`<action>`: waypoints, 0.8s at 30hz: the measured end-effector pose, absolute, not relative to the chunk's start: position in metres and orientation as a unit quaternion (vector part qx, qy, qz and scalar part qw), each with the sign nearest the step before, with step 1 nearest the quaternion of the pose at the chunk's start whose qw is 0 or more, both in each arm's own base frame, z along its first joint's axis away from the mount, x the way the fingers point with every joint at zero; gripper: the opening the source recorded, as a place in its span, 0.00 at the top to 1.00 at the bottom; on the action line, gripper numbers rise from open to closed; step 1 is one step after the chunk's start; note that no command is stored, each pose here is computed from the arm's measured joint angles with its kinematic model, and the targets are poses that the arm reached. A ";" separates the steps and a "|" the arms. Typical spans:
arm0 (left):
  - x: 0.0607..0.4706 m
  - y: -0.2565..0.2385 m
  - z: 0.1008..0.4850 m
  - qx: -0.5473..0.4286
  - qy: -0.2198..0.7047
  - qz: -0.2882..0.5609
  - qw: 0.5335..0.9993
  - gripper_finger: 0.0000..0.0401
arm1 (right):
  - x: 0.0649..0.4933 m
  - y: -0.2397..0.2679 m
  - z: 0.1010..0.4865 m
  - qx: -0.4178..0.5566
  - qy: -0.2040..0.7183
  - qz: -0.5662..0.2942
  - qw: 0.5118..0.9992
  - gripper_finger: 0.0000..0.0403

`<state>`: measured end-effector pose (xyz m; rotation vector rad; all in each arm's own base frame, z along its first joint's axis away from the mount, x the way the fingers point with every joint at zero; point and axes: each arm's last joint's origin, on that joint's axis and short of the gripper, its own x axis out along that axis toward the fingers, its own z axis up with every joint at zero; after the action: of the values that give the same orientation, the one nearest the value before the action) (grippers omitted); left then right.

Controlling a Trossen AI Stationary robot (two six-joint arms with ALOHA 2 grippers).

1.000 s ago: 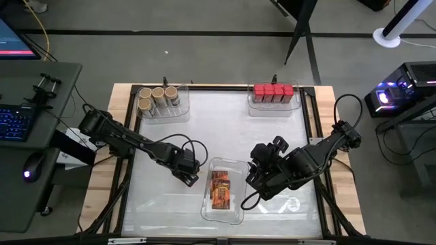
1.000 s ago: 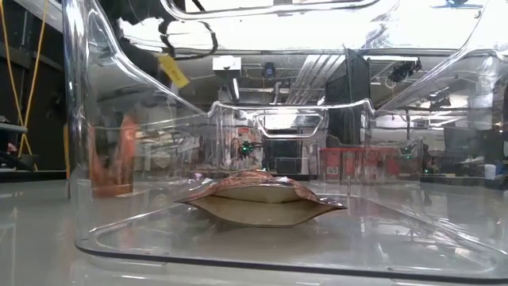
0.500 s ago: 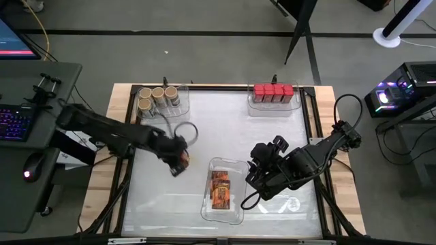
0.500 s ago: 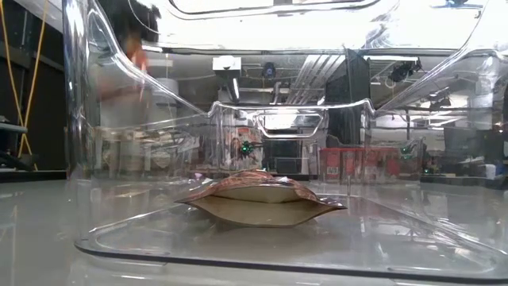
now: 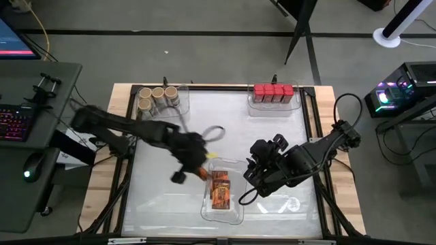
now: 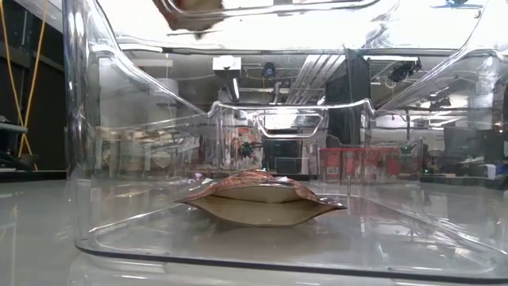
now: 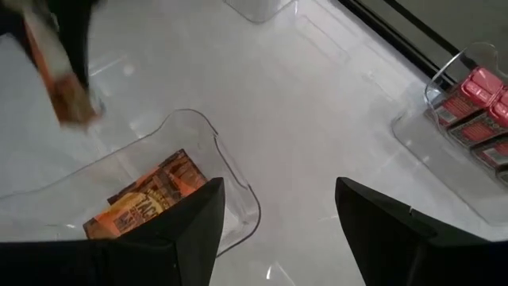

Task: Sort spices by type
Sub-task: Put the orange seasoning pack into the bottom transparent bin

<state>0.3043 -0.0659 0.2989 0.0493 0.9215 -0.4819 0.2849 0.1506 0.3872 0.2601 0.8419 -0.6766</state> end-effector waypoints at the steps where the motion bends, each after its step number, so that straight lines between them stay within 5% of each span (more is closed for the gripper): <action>1: 0.317 -0.069 0.297 0.034 0.442 -0.241 0.863 0.95 | 0.284 0.150 0.388 0.123 0.401 -0.319 0.850 0.41; 6: 0.373 -0.084 0.291 0.057 0.443 -0.300 0.843 0.94 | 0.278 0.147 0.395 0.137 0.393 -0.316 0.852 0.41; 14: 0.406 -0.107 0.248 0.020 0.519 -0.360 0.775 0.93 | 0.275 0.146 0.397 0.156 0.402 -0.310 0.847 0.41; 24: 0.418 -0.119 0.207 -0.019 0.572 -0.336 0.748 0.69 | 0.275 0.146 0.397 0.157 0.405 -0.308 0.847 0.41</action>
<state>0.4178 -0.1185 0.2066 -0.0420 1.2506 -0.7357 0.2753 0.1464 0.3970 0.3312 0.8531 -0.6496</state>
